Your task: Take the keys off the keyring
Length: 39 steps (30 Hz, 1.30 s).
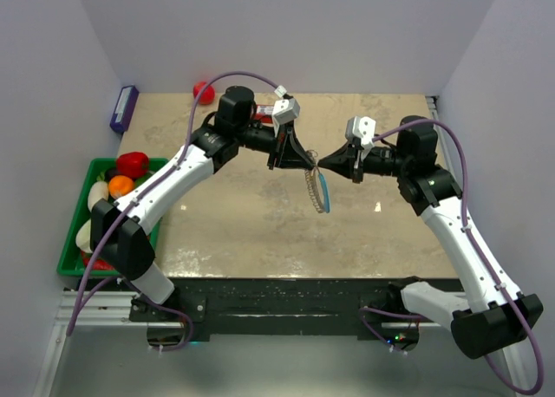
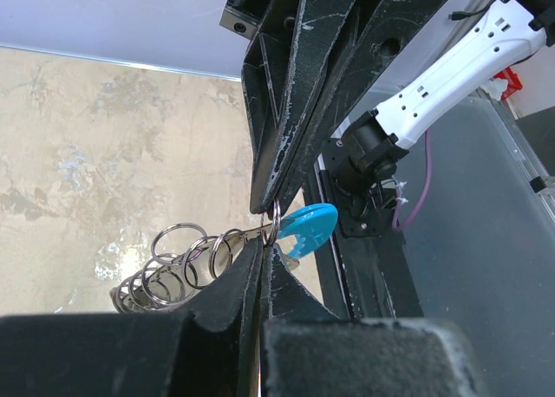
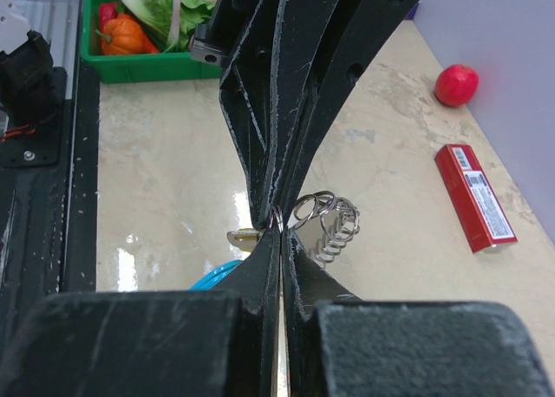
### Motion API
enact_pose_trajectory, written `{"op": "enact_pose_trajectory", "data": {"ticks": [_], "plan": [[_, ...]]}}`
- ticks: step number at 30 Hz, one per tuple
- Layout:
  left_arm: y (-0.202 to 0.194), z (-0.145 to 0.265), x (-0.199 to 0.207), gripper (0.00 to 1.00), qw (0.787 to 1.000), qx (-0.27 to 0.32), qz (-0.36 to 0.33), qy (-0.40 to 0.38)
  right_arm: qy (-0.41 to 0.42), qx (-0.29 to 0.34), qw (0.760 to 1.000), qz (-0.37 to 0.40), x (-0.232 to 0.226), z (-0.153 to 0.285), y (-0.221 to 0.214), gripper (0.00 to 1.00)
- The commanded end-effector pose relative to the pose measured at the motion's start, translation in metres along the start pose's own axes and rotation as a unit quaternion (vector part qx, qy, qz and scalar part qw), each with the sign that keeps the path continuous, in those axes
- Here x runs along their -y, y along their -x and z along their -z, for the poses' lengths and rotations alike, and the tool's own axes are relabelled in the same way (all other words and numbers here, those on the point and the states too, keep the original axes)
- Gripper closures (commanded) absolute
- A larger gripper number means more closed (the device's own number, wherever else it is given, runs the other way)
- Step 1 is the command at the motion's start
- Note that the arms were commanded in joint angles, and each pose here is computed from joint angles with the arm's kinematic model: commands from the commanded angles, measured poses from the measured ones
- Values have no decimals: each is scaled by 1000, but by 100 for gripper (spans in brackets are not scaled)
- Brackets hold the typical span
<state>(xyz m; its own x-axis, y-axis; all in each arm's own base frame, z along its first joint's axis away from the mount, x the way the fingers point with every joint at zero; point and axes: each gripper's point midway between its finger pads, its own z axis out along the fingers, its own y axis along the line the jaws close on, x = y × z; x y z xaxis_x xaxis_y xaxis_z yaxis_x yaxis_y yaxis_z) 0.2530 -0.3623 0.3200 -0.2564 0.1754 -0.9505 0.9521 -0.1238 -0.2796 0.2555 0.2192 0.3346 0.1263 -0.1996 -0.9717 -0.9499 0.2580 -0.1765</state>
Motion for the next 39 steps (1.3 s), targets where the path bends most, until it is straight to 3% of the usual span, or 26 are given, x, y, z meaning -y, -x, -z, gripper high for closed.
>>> {"op": "enact_pose_trajectory", "data": {"ticks": [1,15,22,30,34,39], "plan": [[17,-1,12,100,999,11,-23,-26,-10,20,999,35,7,0,12,100],[24,4,17,100,999,17,-35,-14,-9,-5,999,36,4,4,5,96],[26,5,17,100,999,19,-38,-12,-10,-29,998,52,2,9,-3,80],[24,5,16,100,999,17,-35,-14,-14,-46,997,66,5,14,4,75],[23,4,16,100,999,17,-34,-14,-23,-52,994,89,12,20,22,64],[21,3,14,100,999,15,-31,-14,-17,-76,992,99,19,19,24,60]]}}
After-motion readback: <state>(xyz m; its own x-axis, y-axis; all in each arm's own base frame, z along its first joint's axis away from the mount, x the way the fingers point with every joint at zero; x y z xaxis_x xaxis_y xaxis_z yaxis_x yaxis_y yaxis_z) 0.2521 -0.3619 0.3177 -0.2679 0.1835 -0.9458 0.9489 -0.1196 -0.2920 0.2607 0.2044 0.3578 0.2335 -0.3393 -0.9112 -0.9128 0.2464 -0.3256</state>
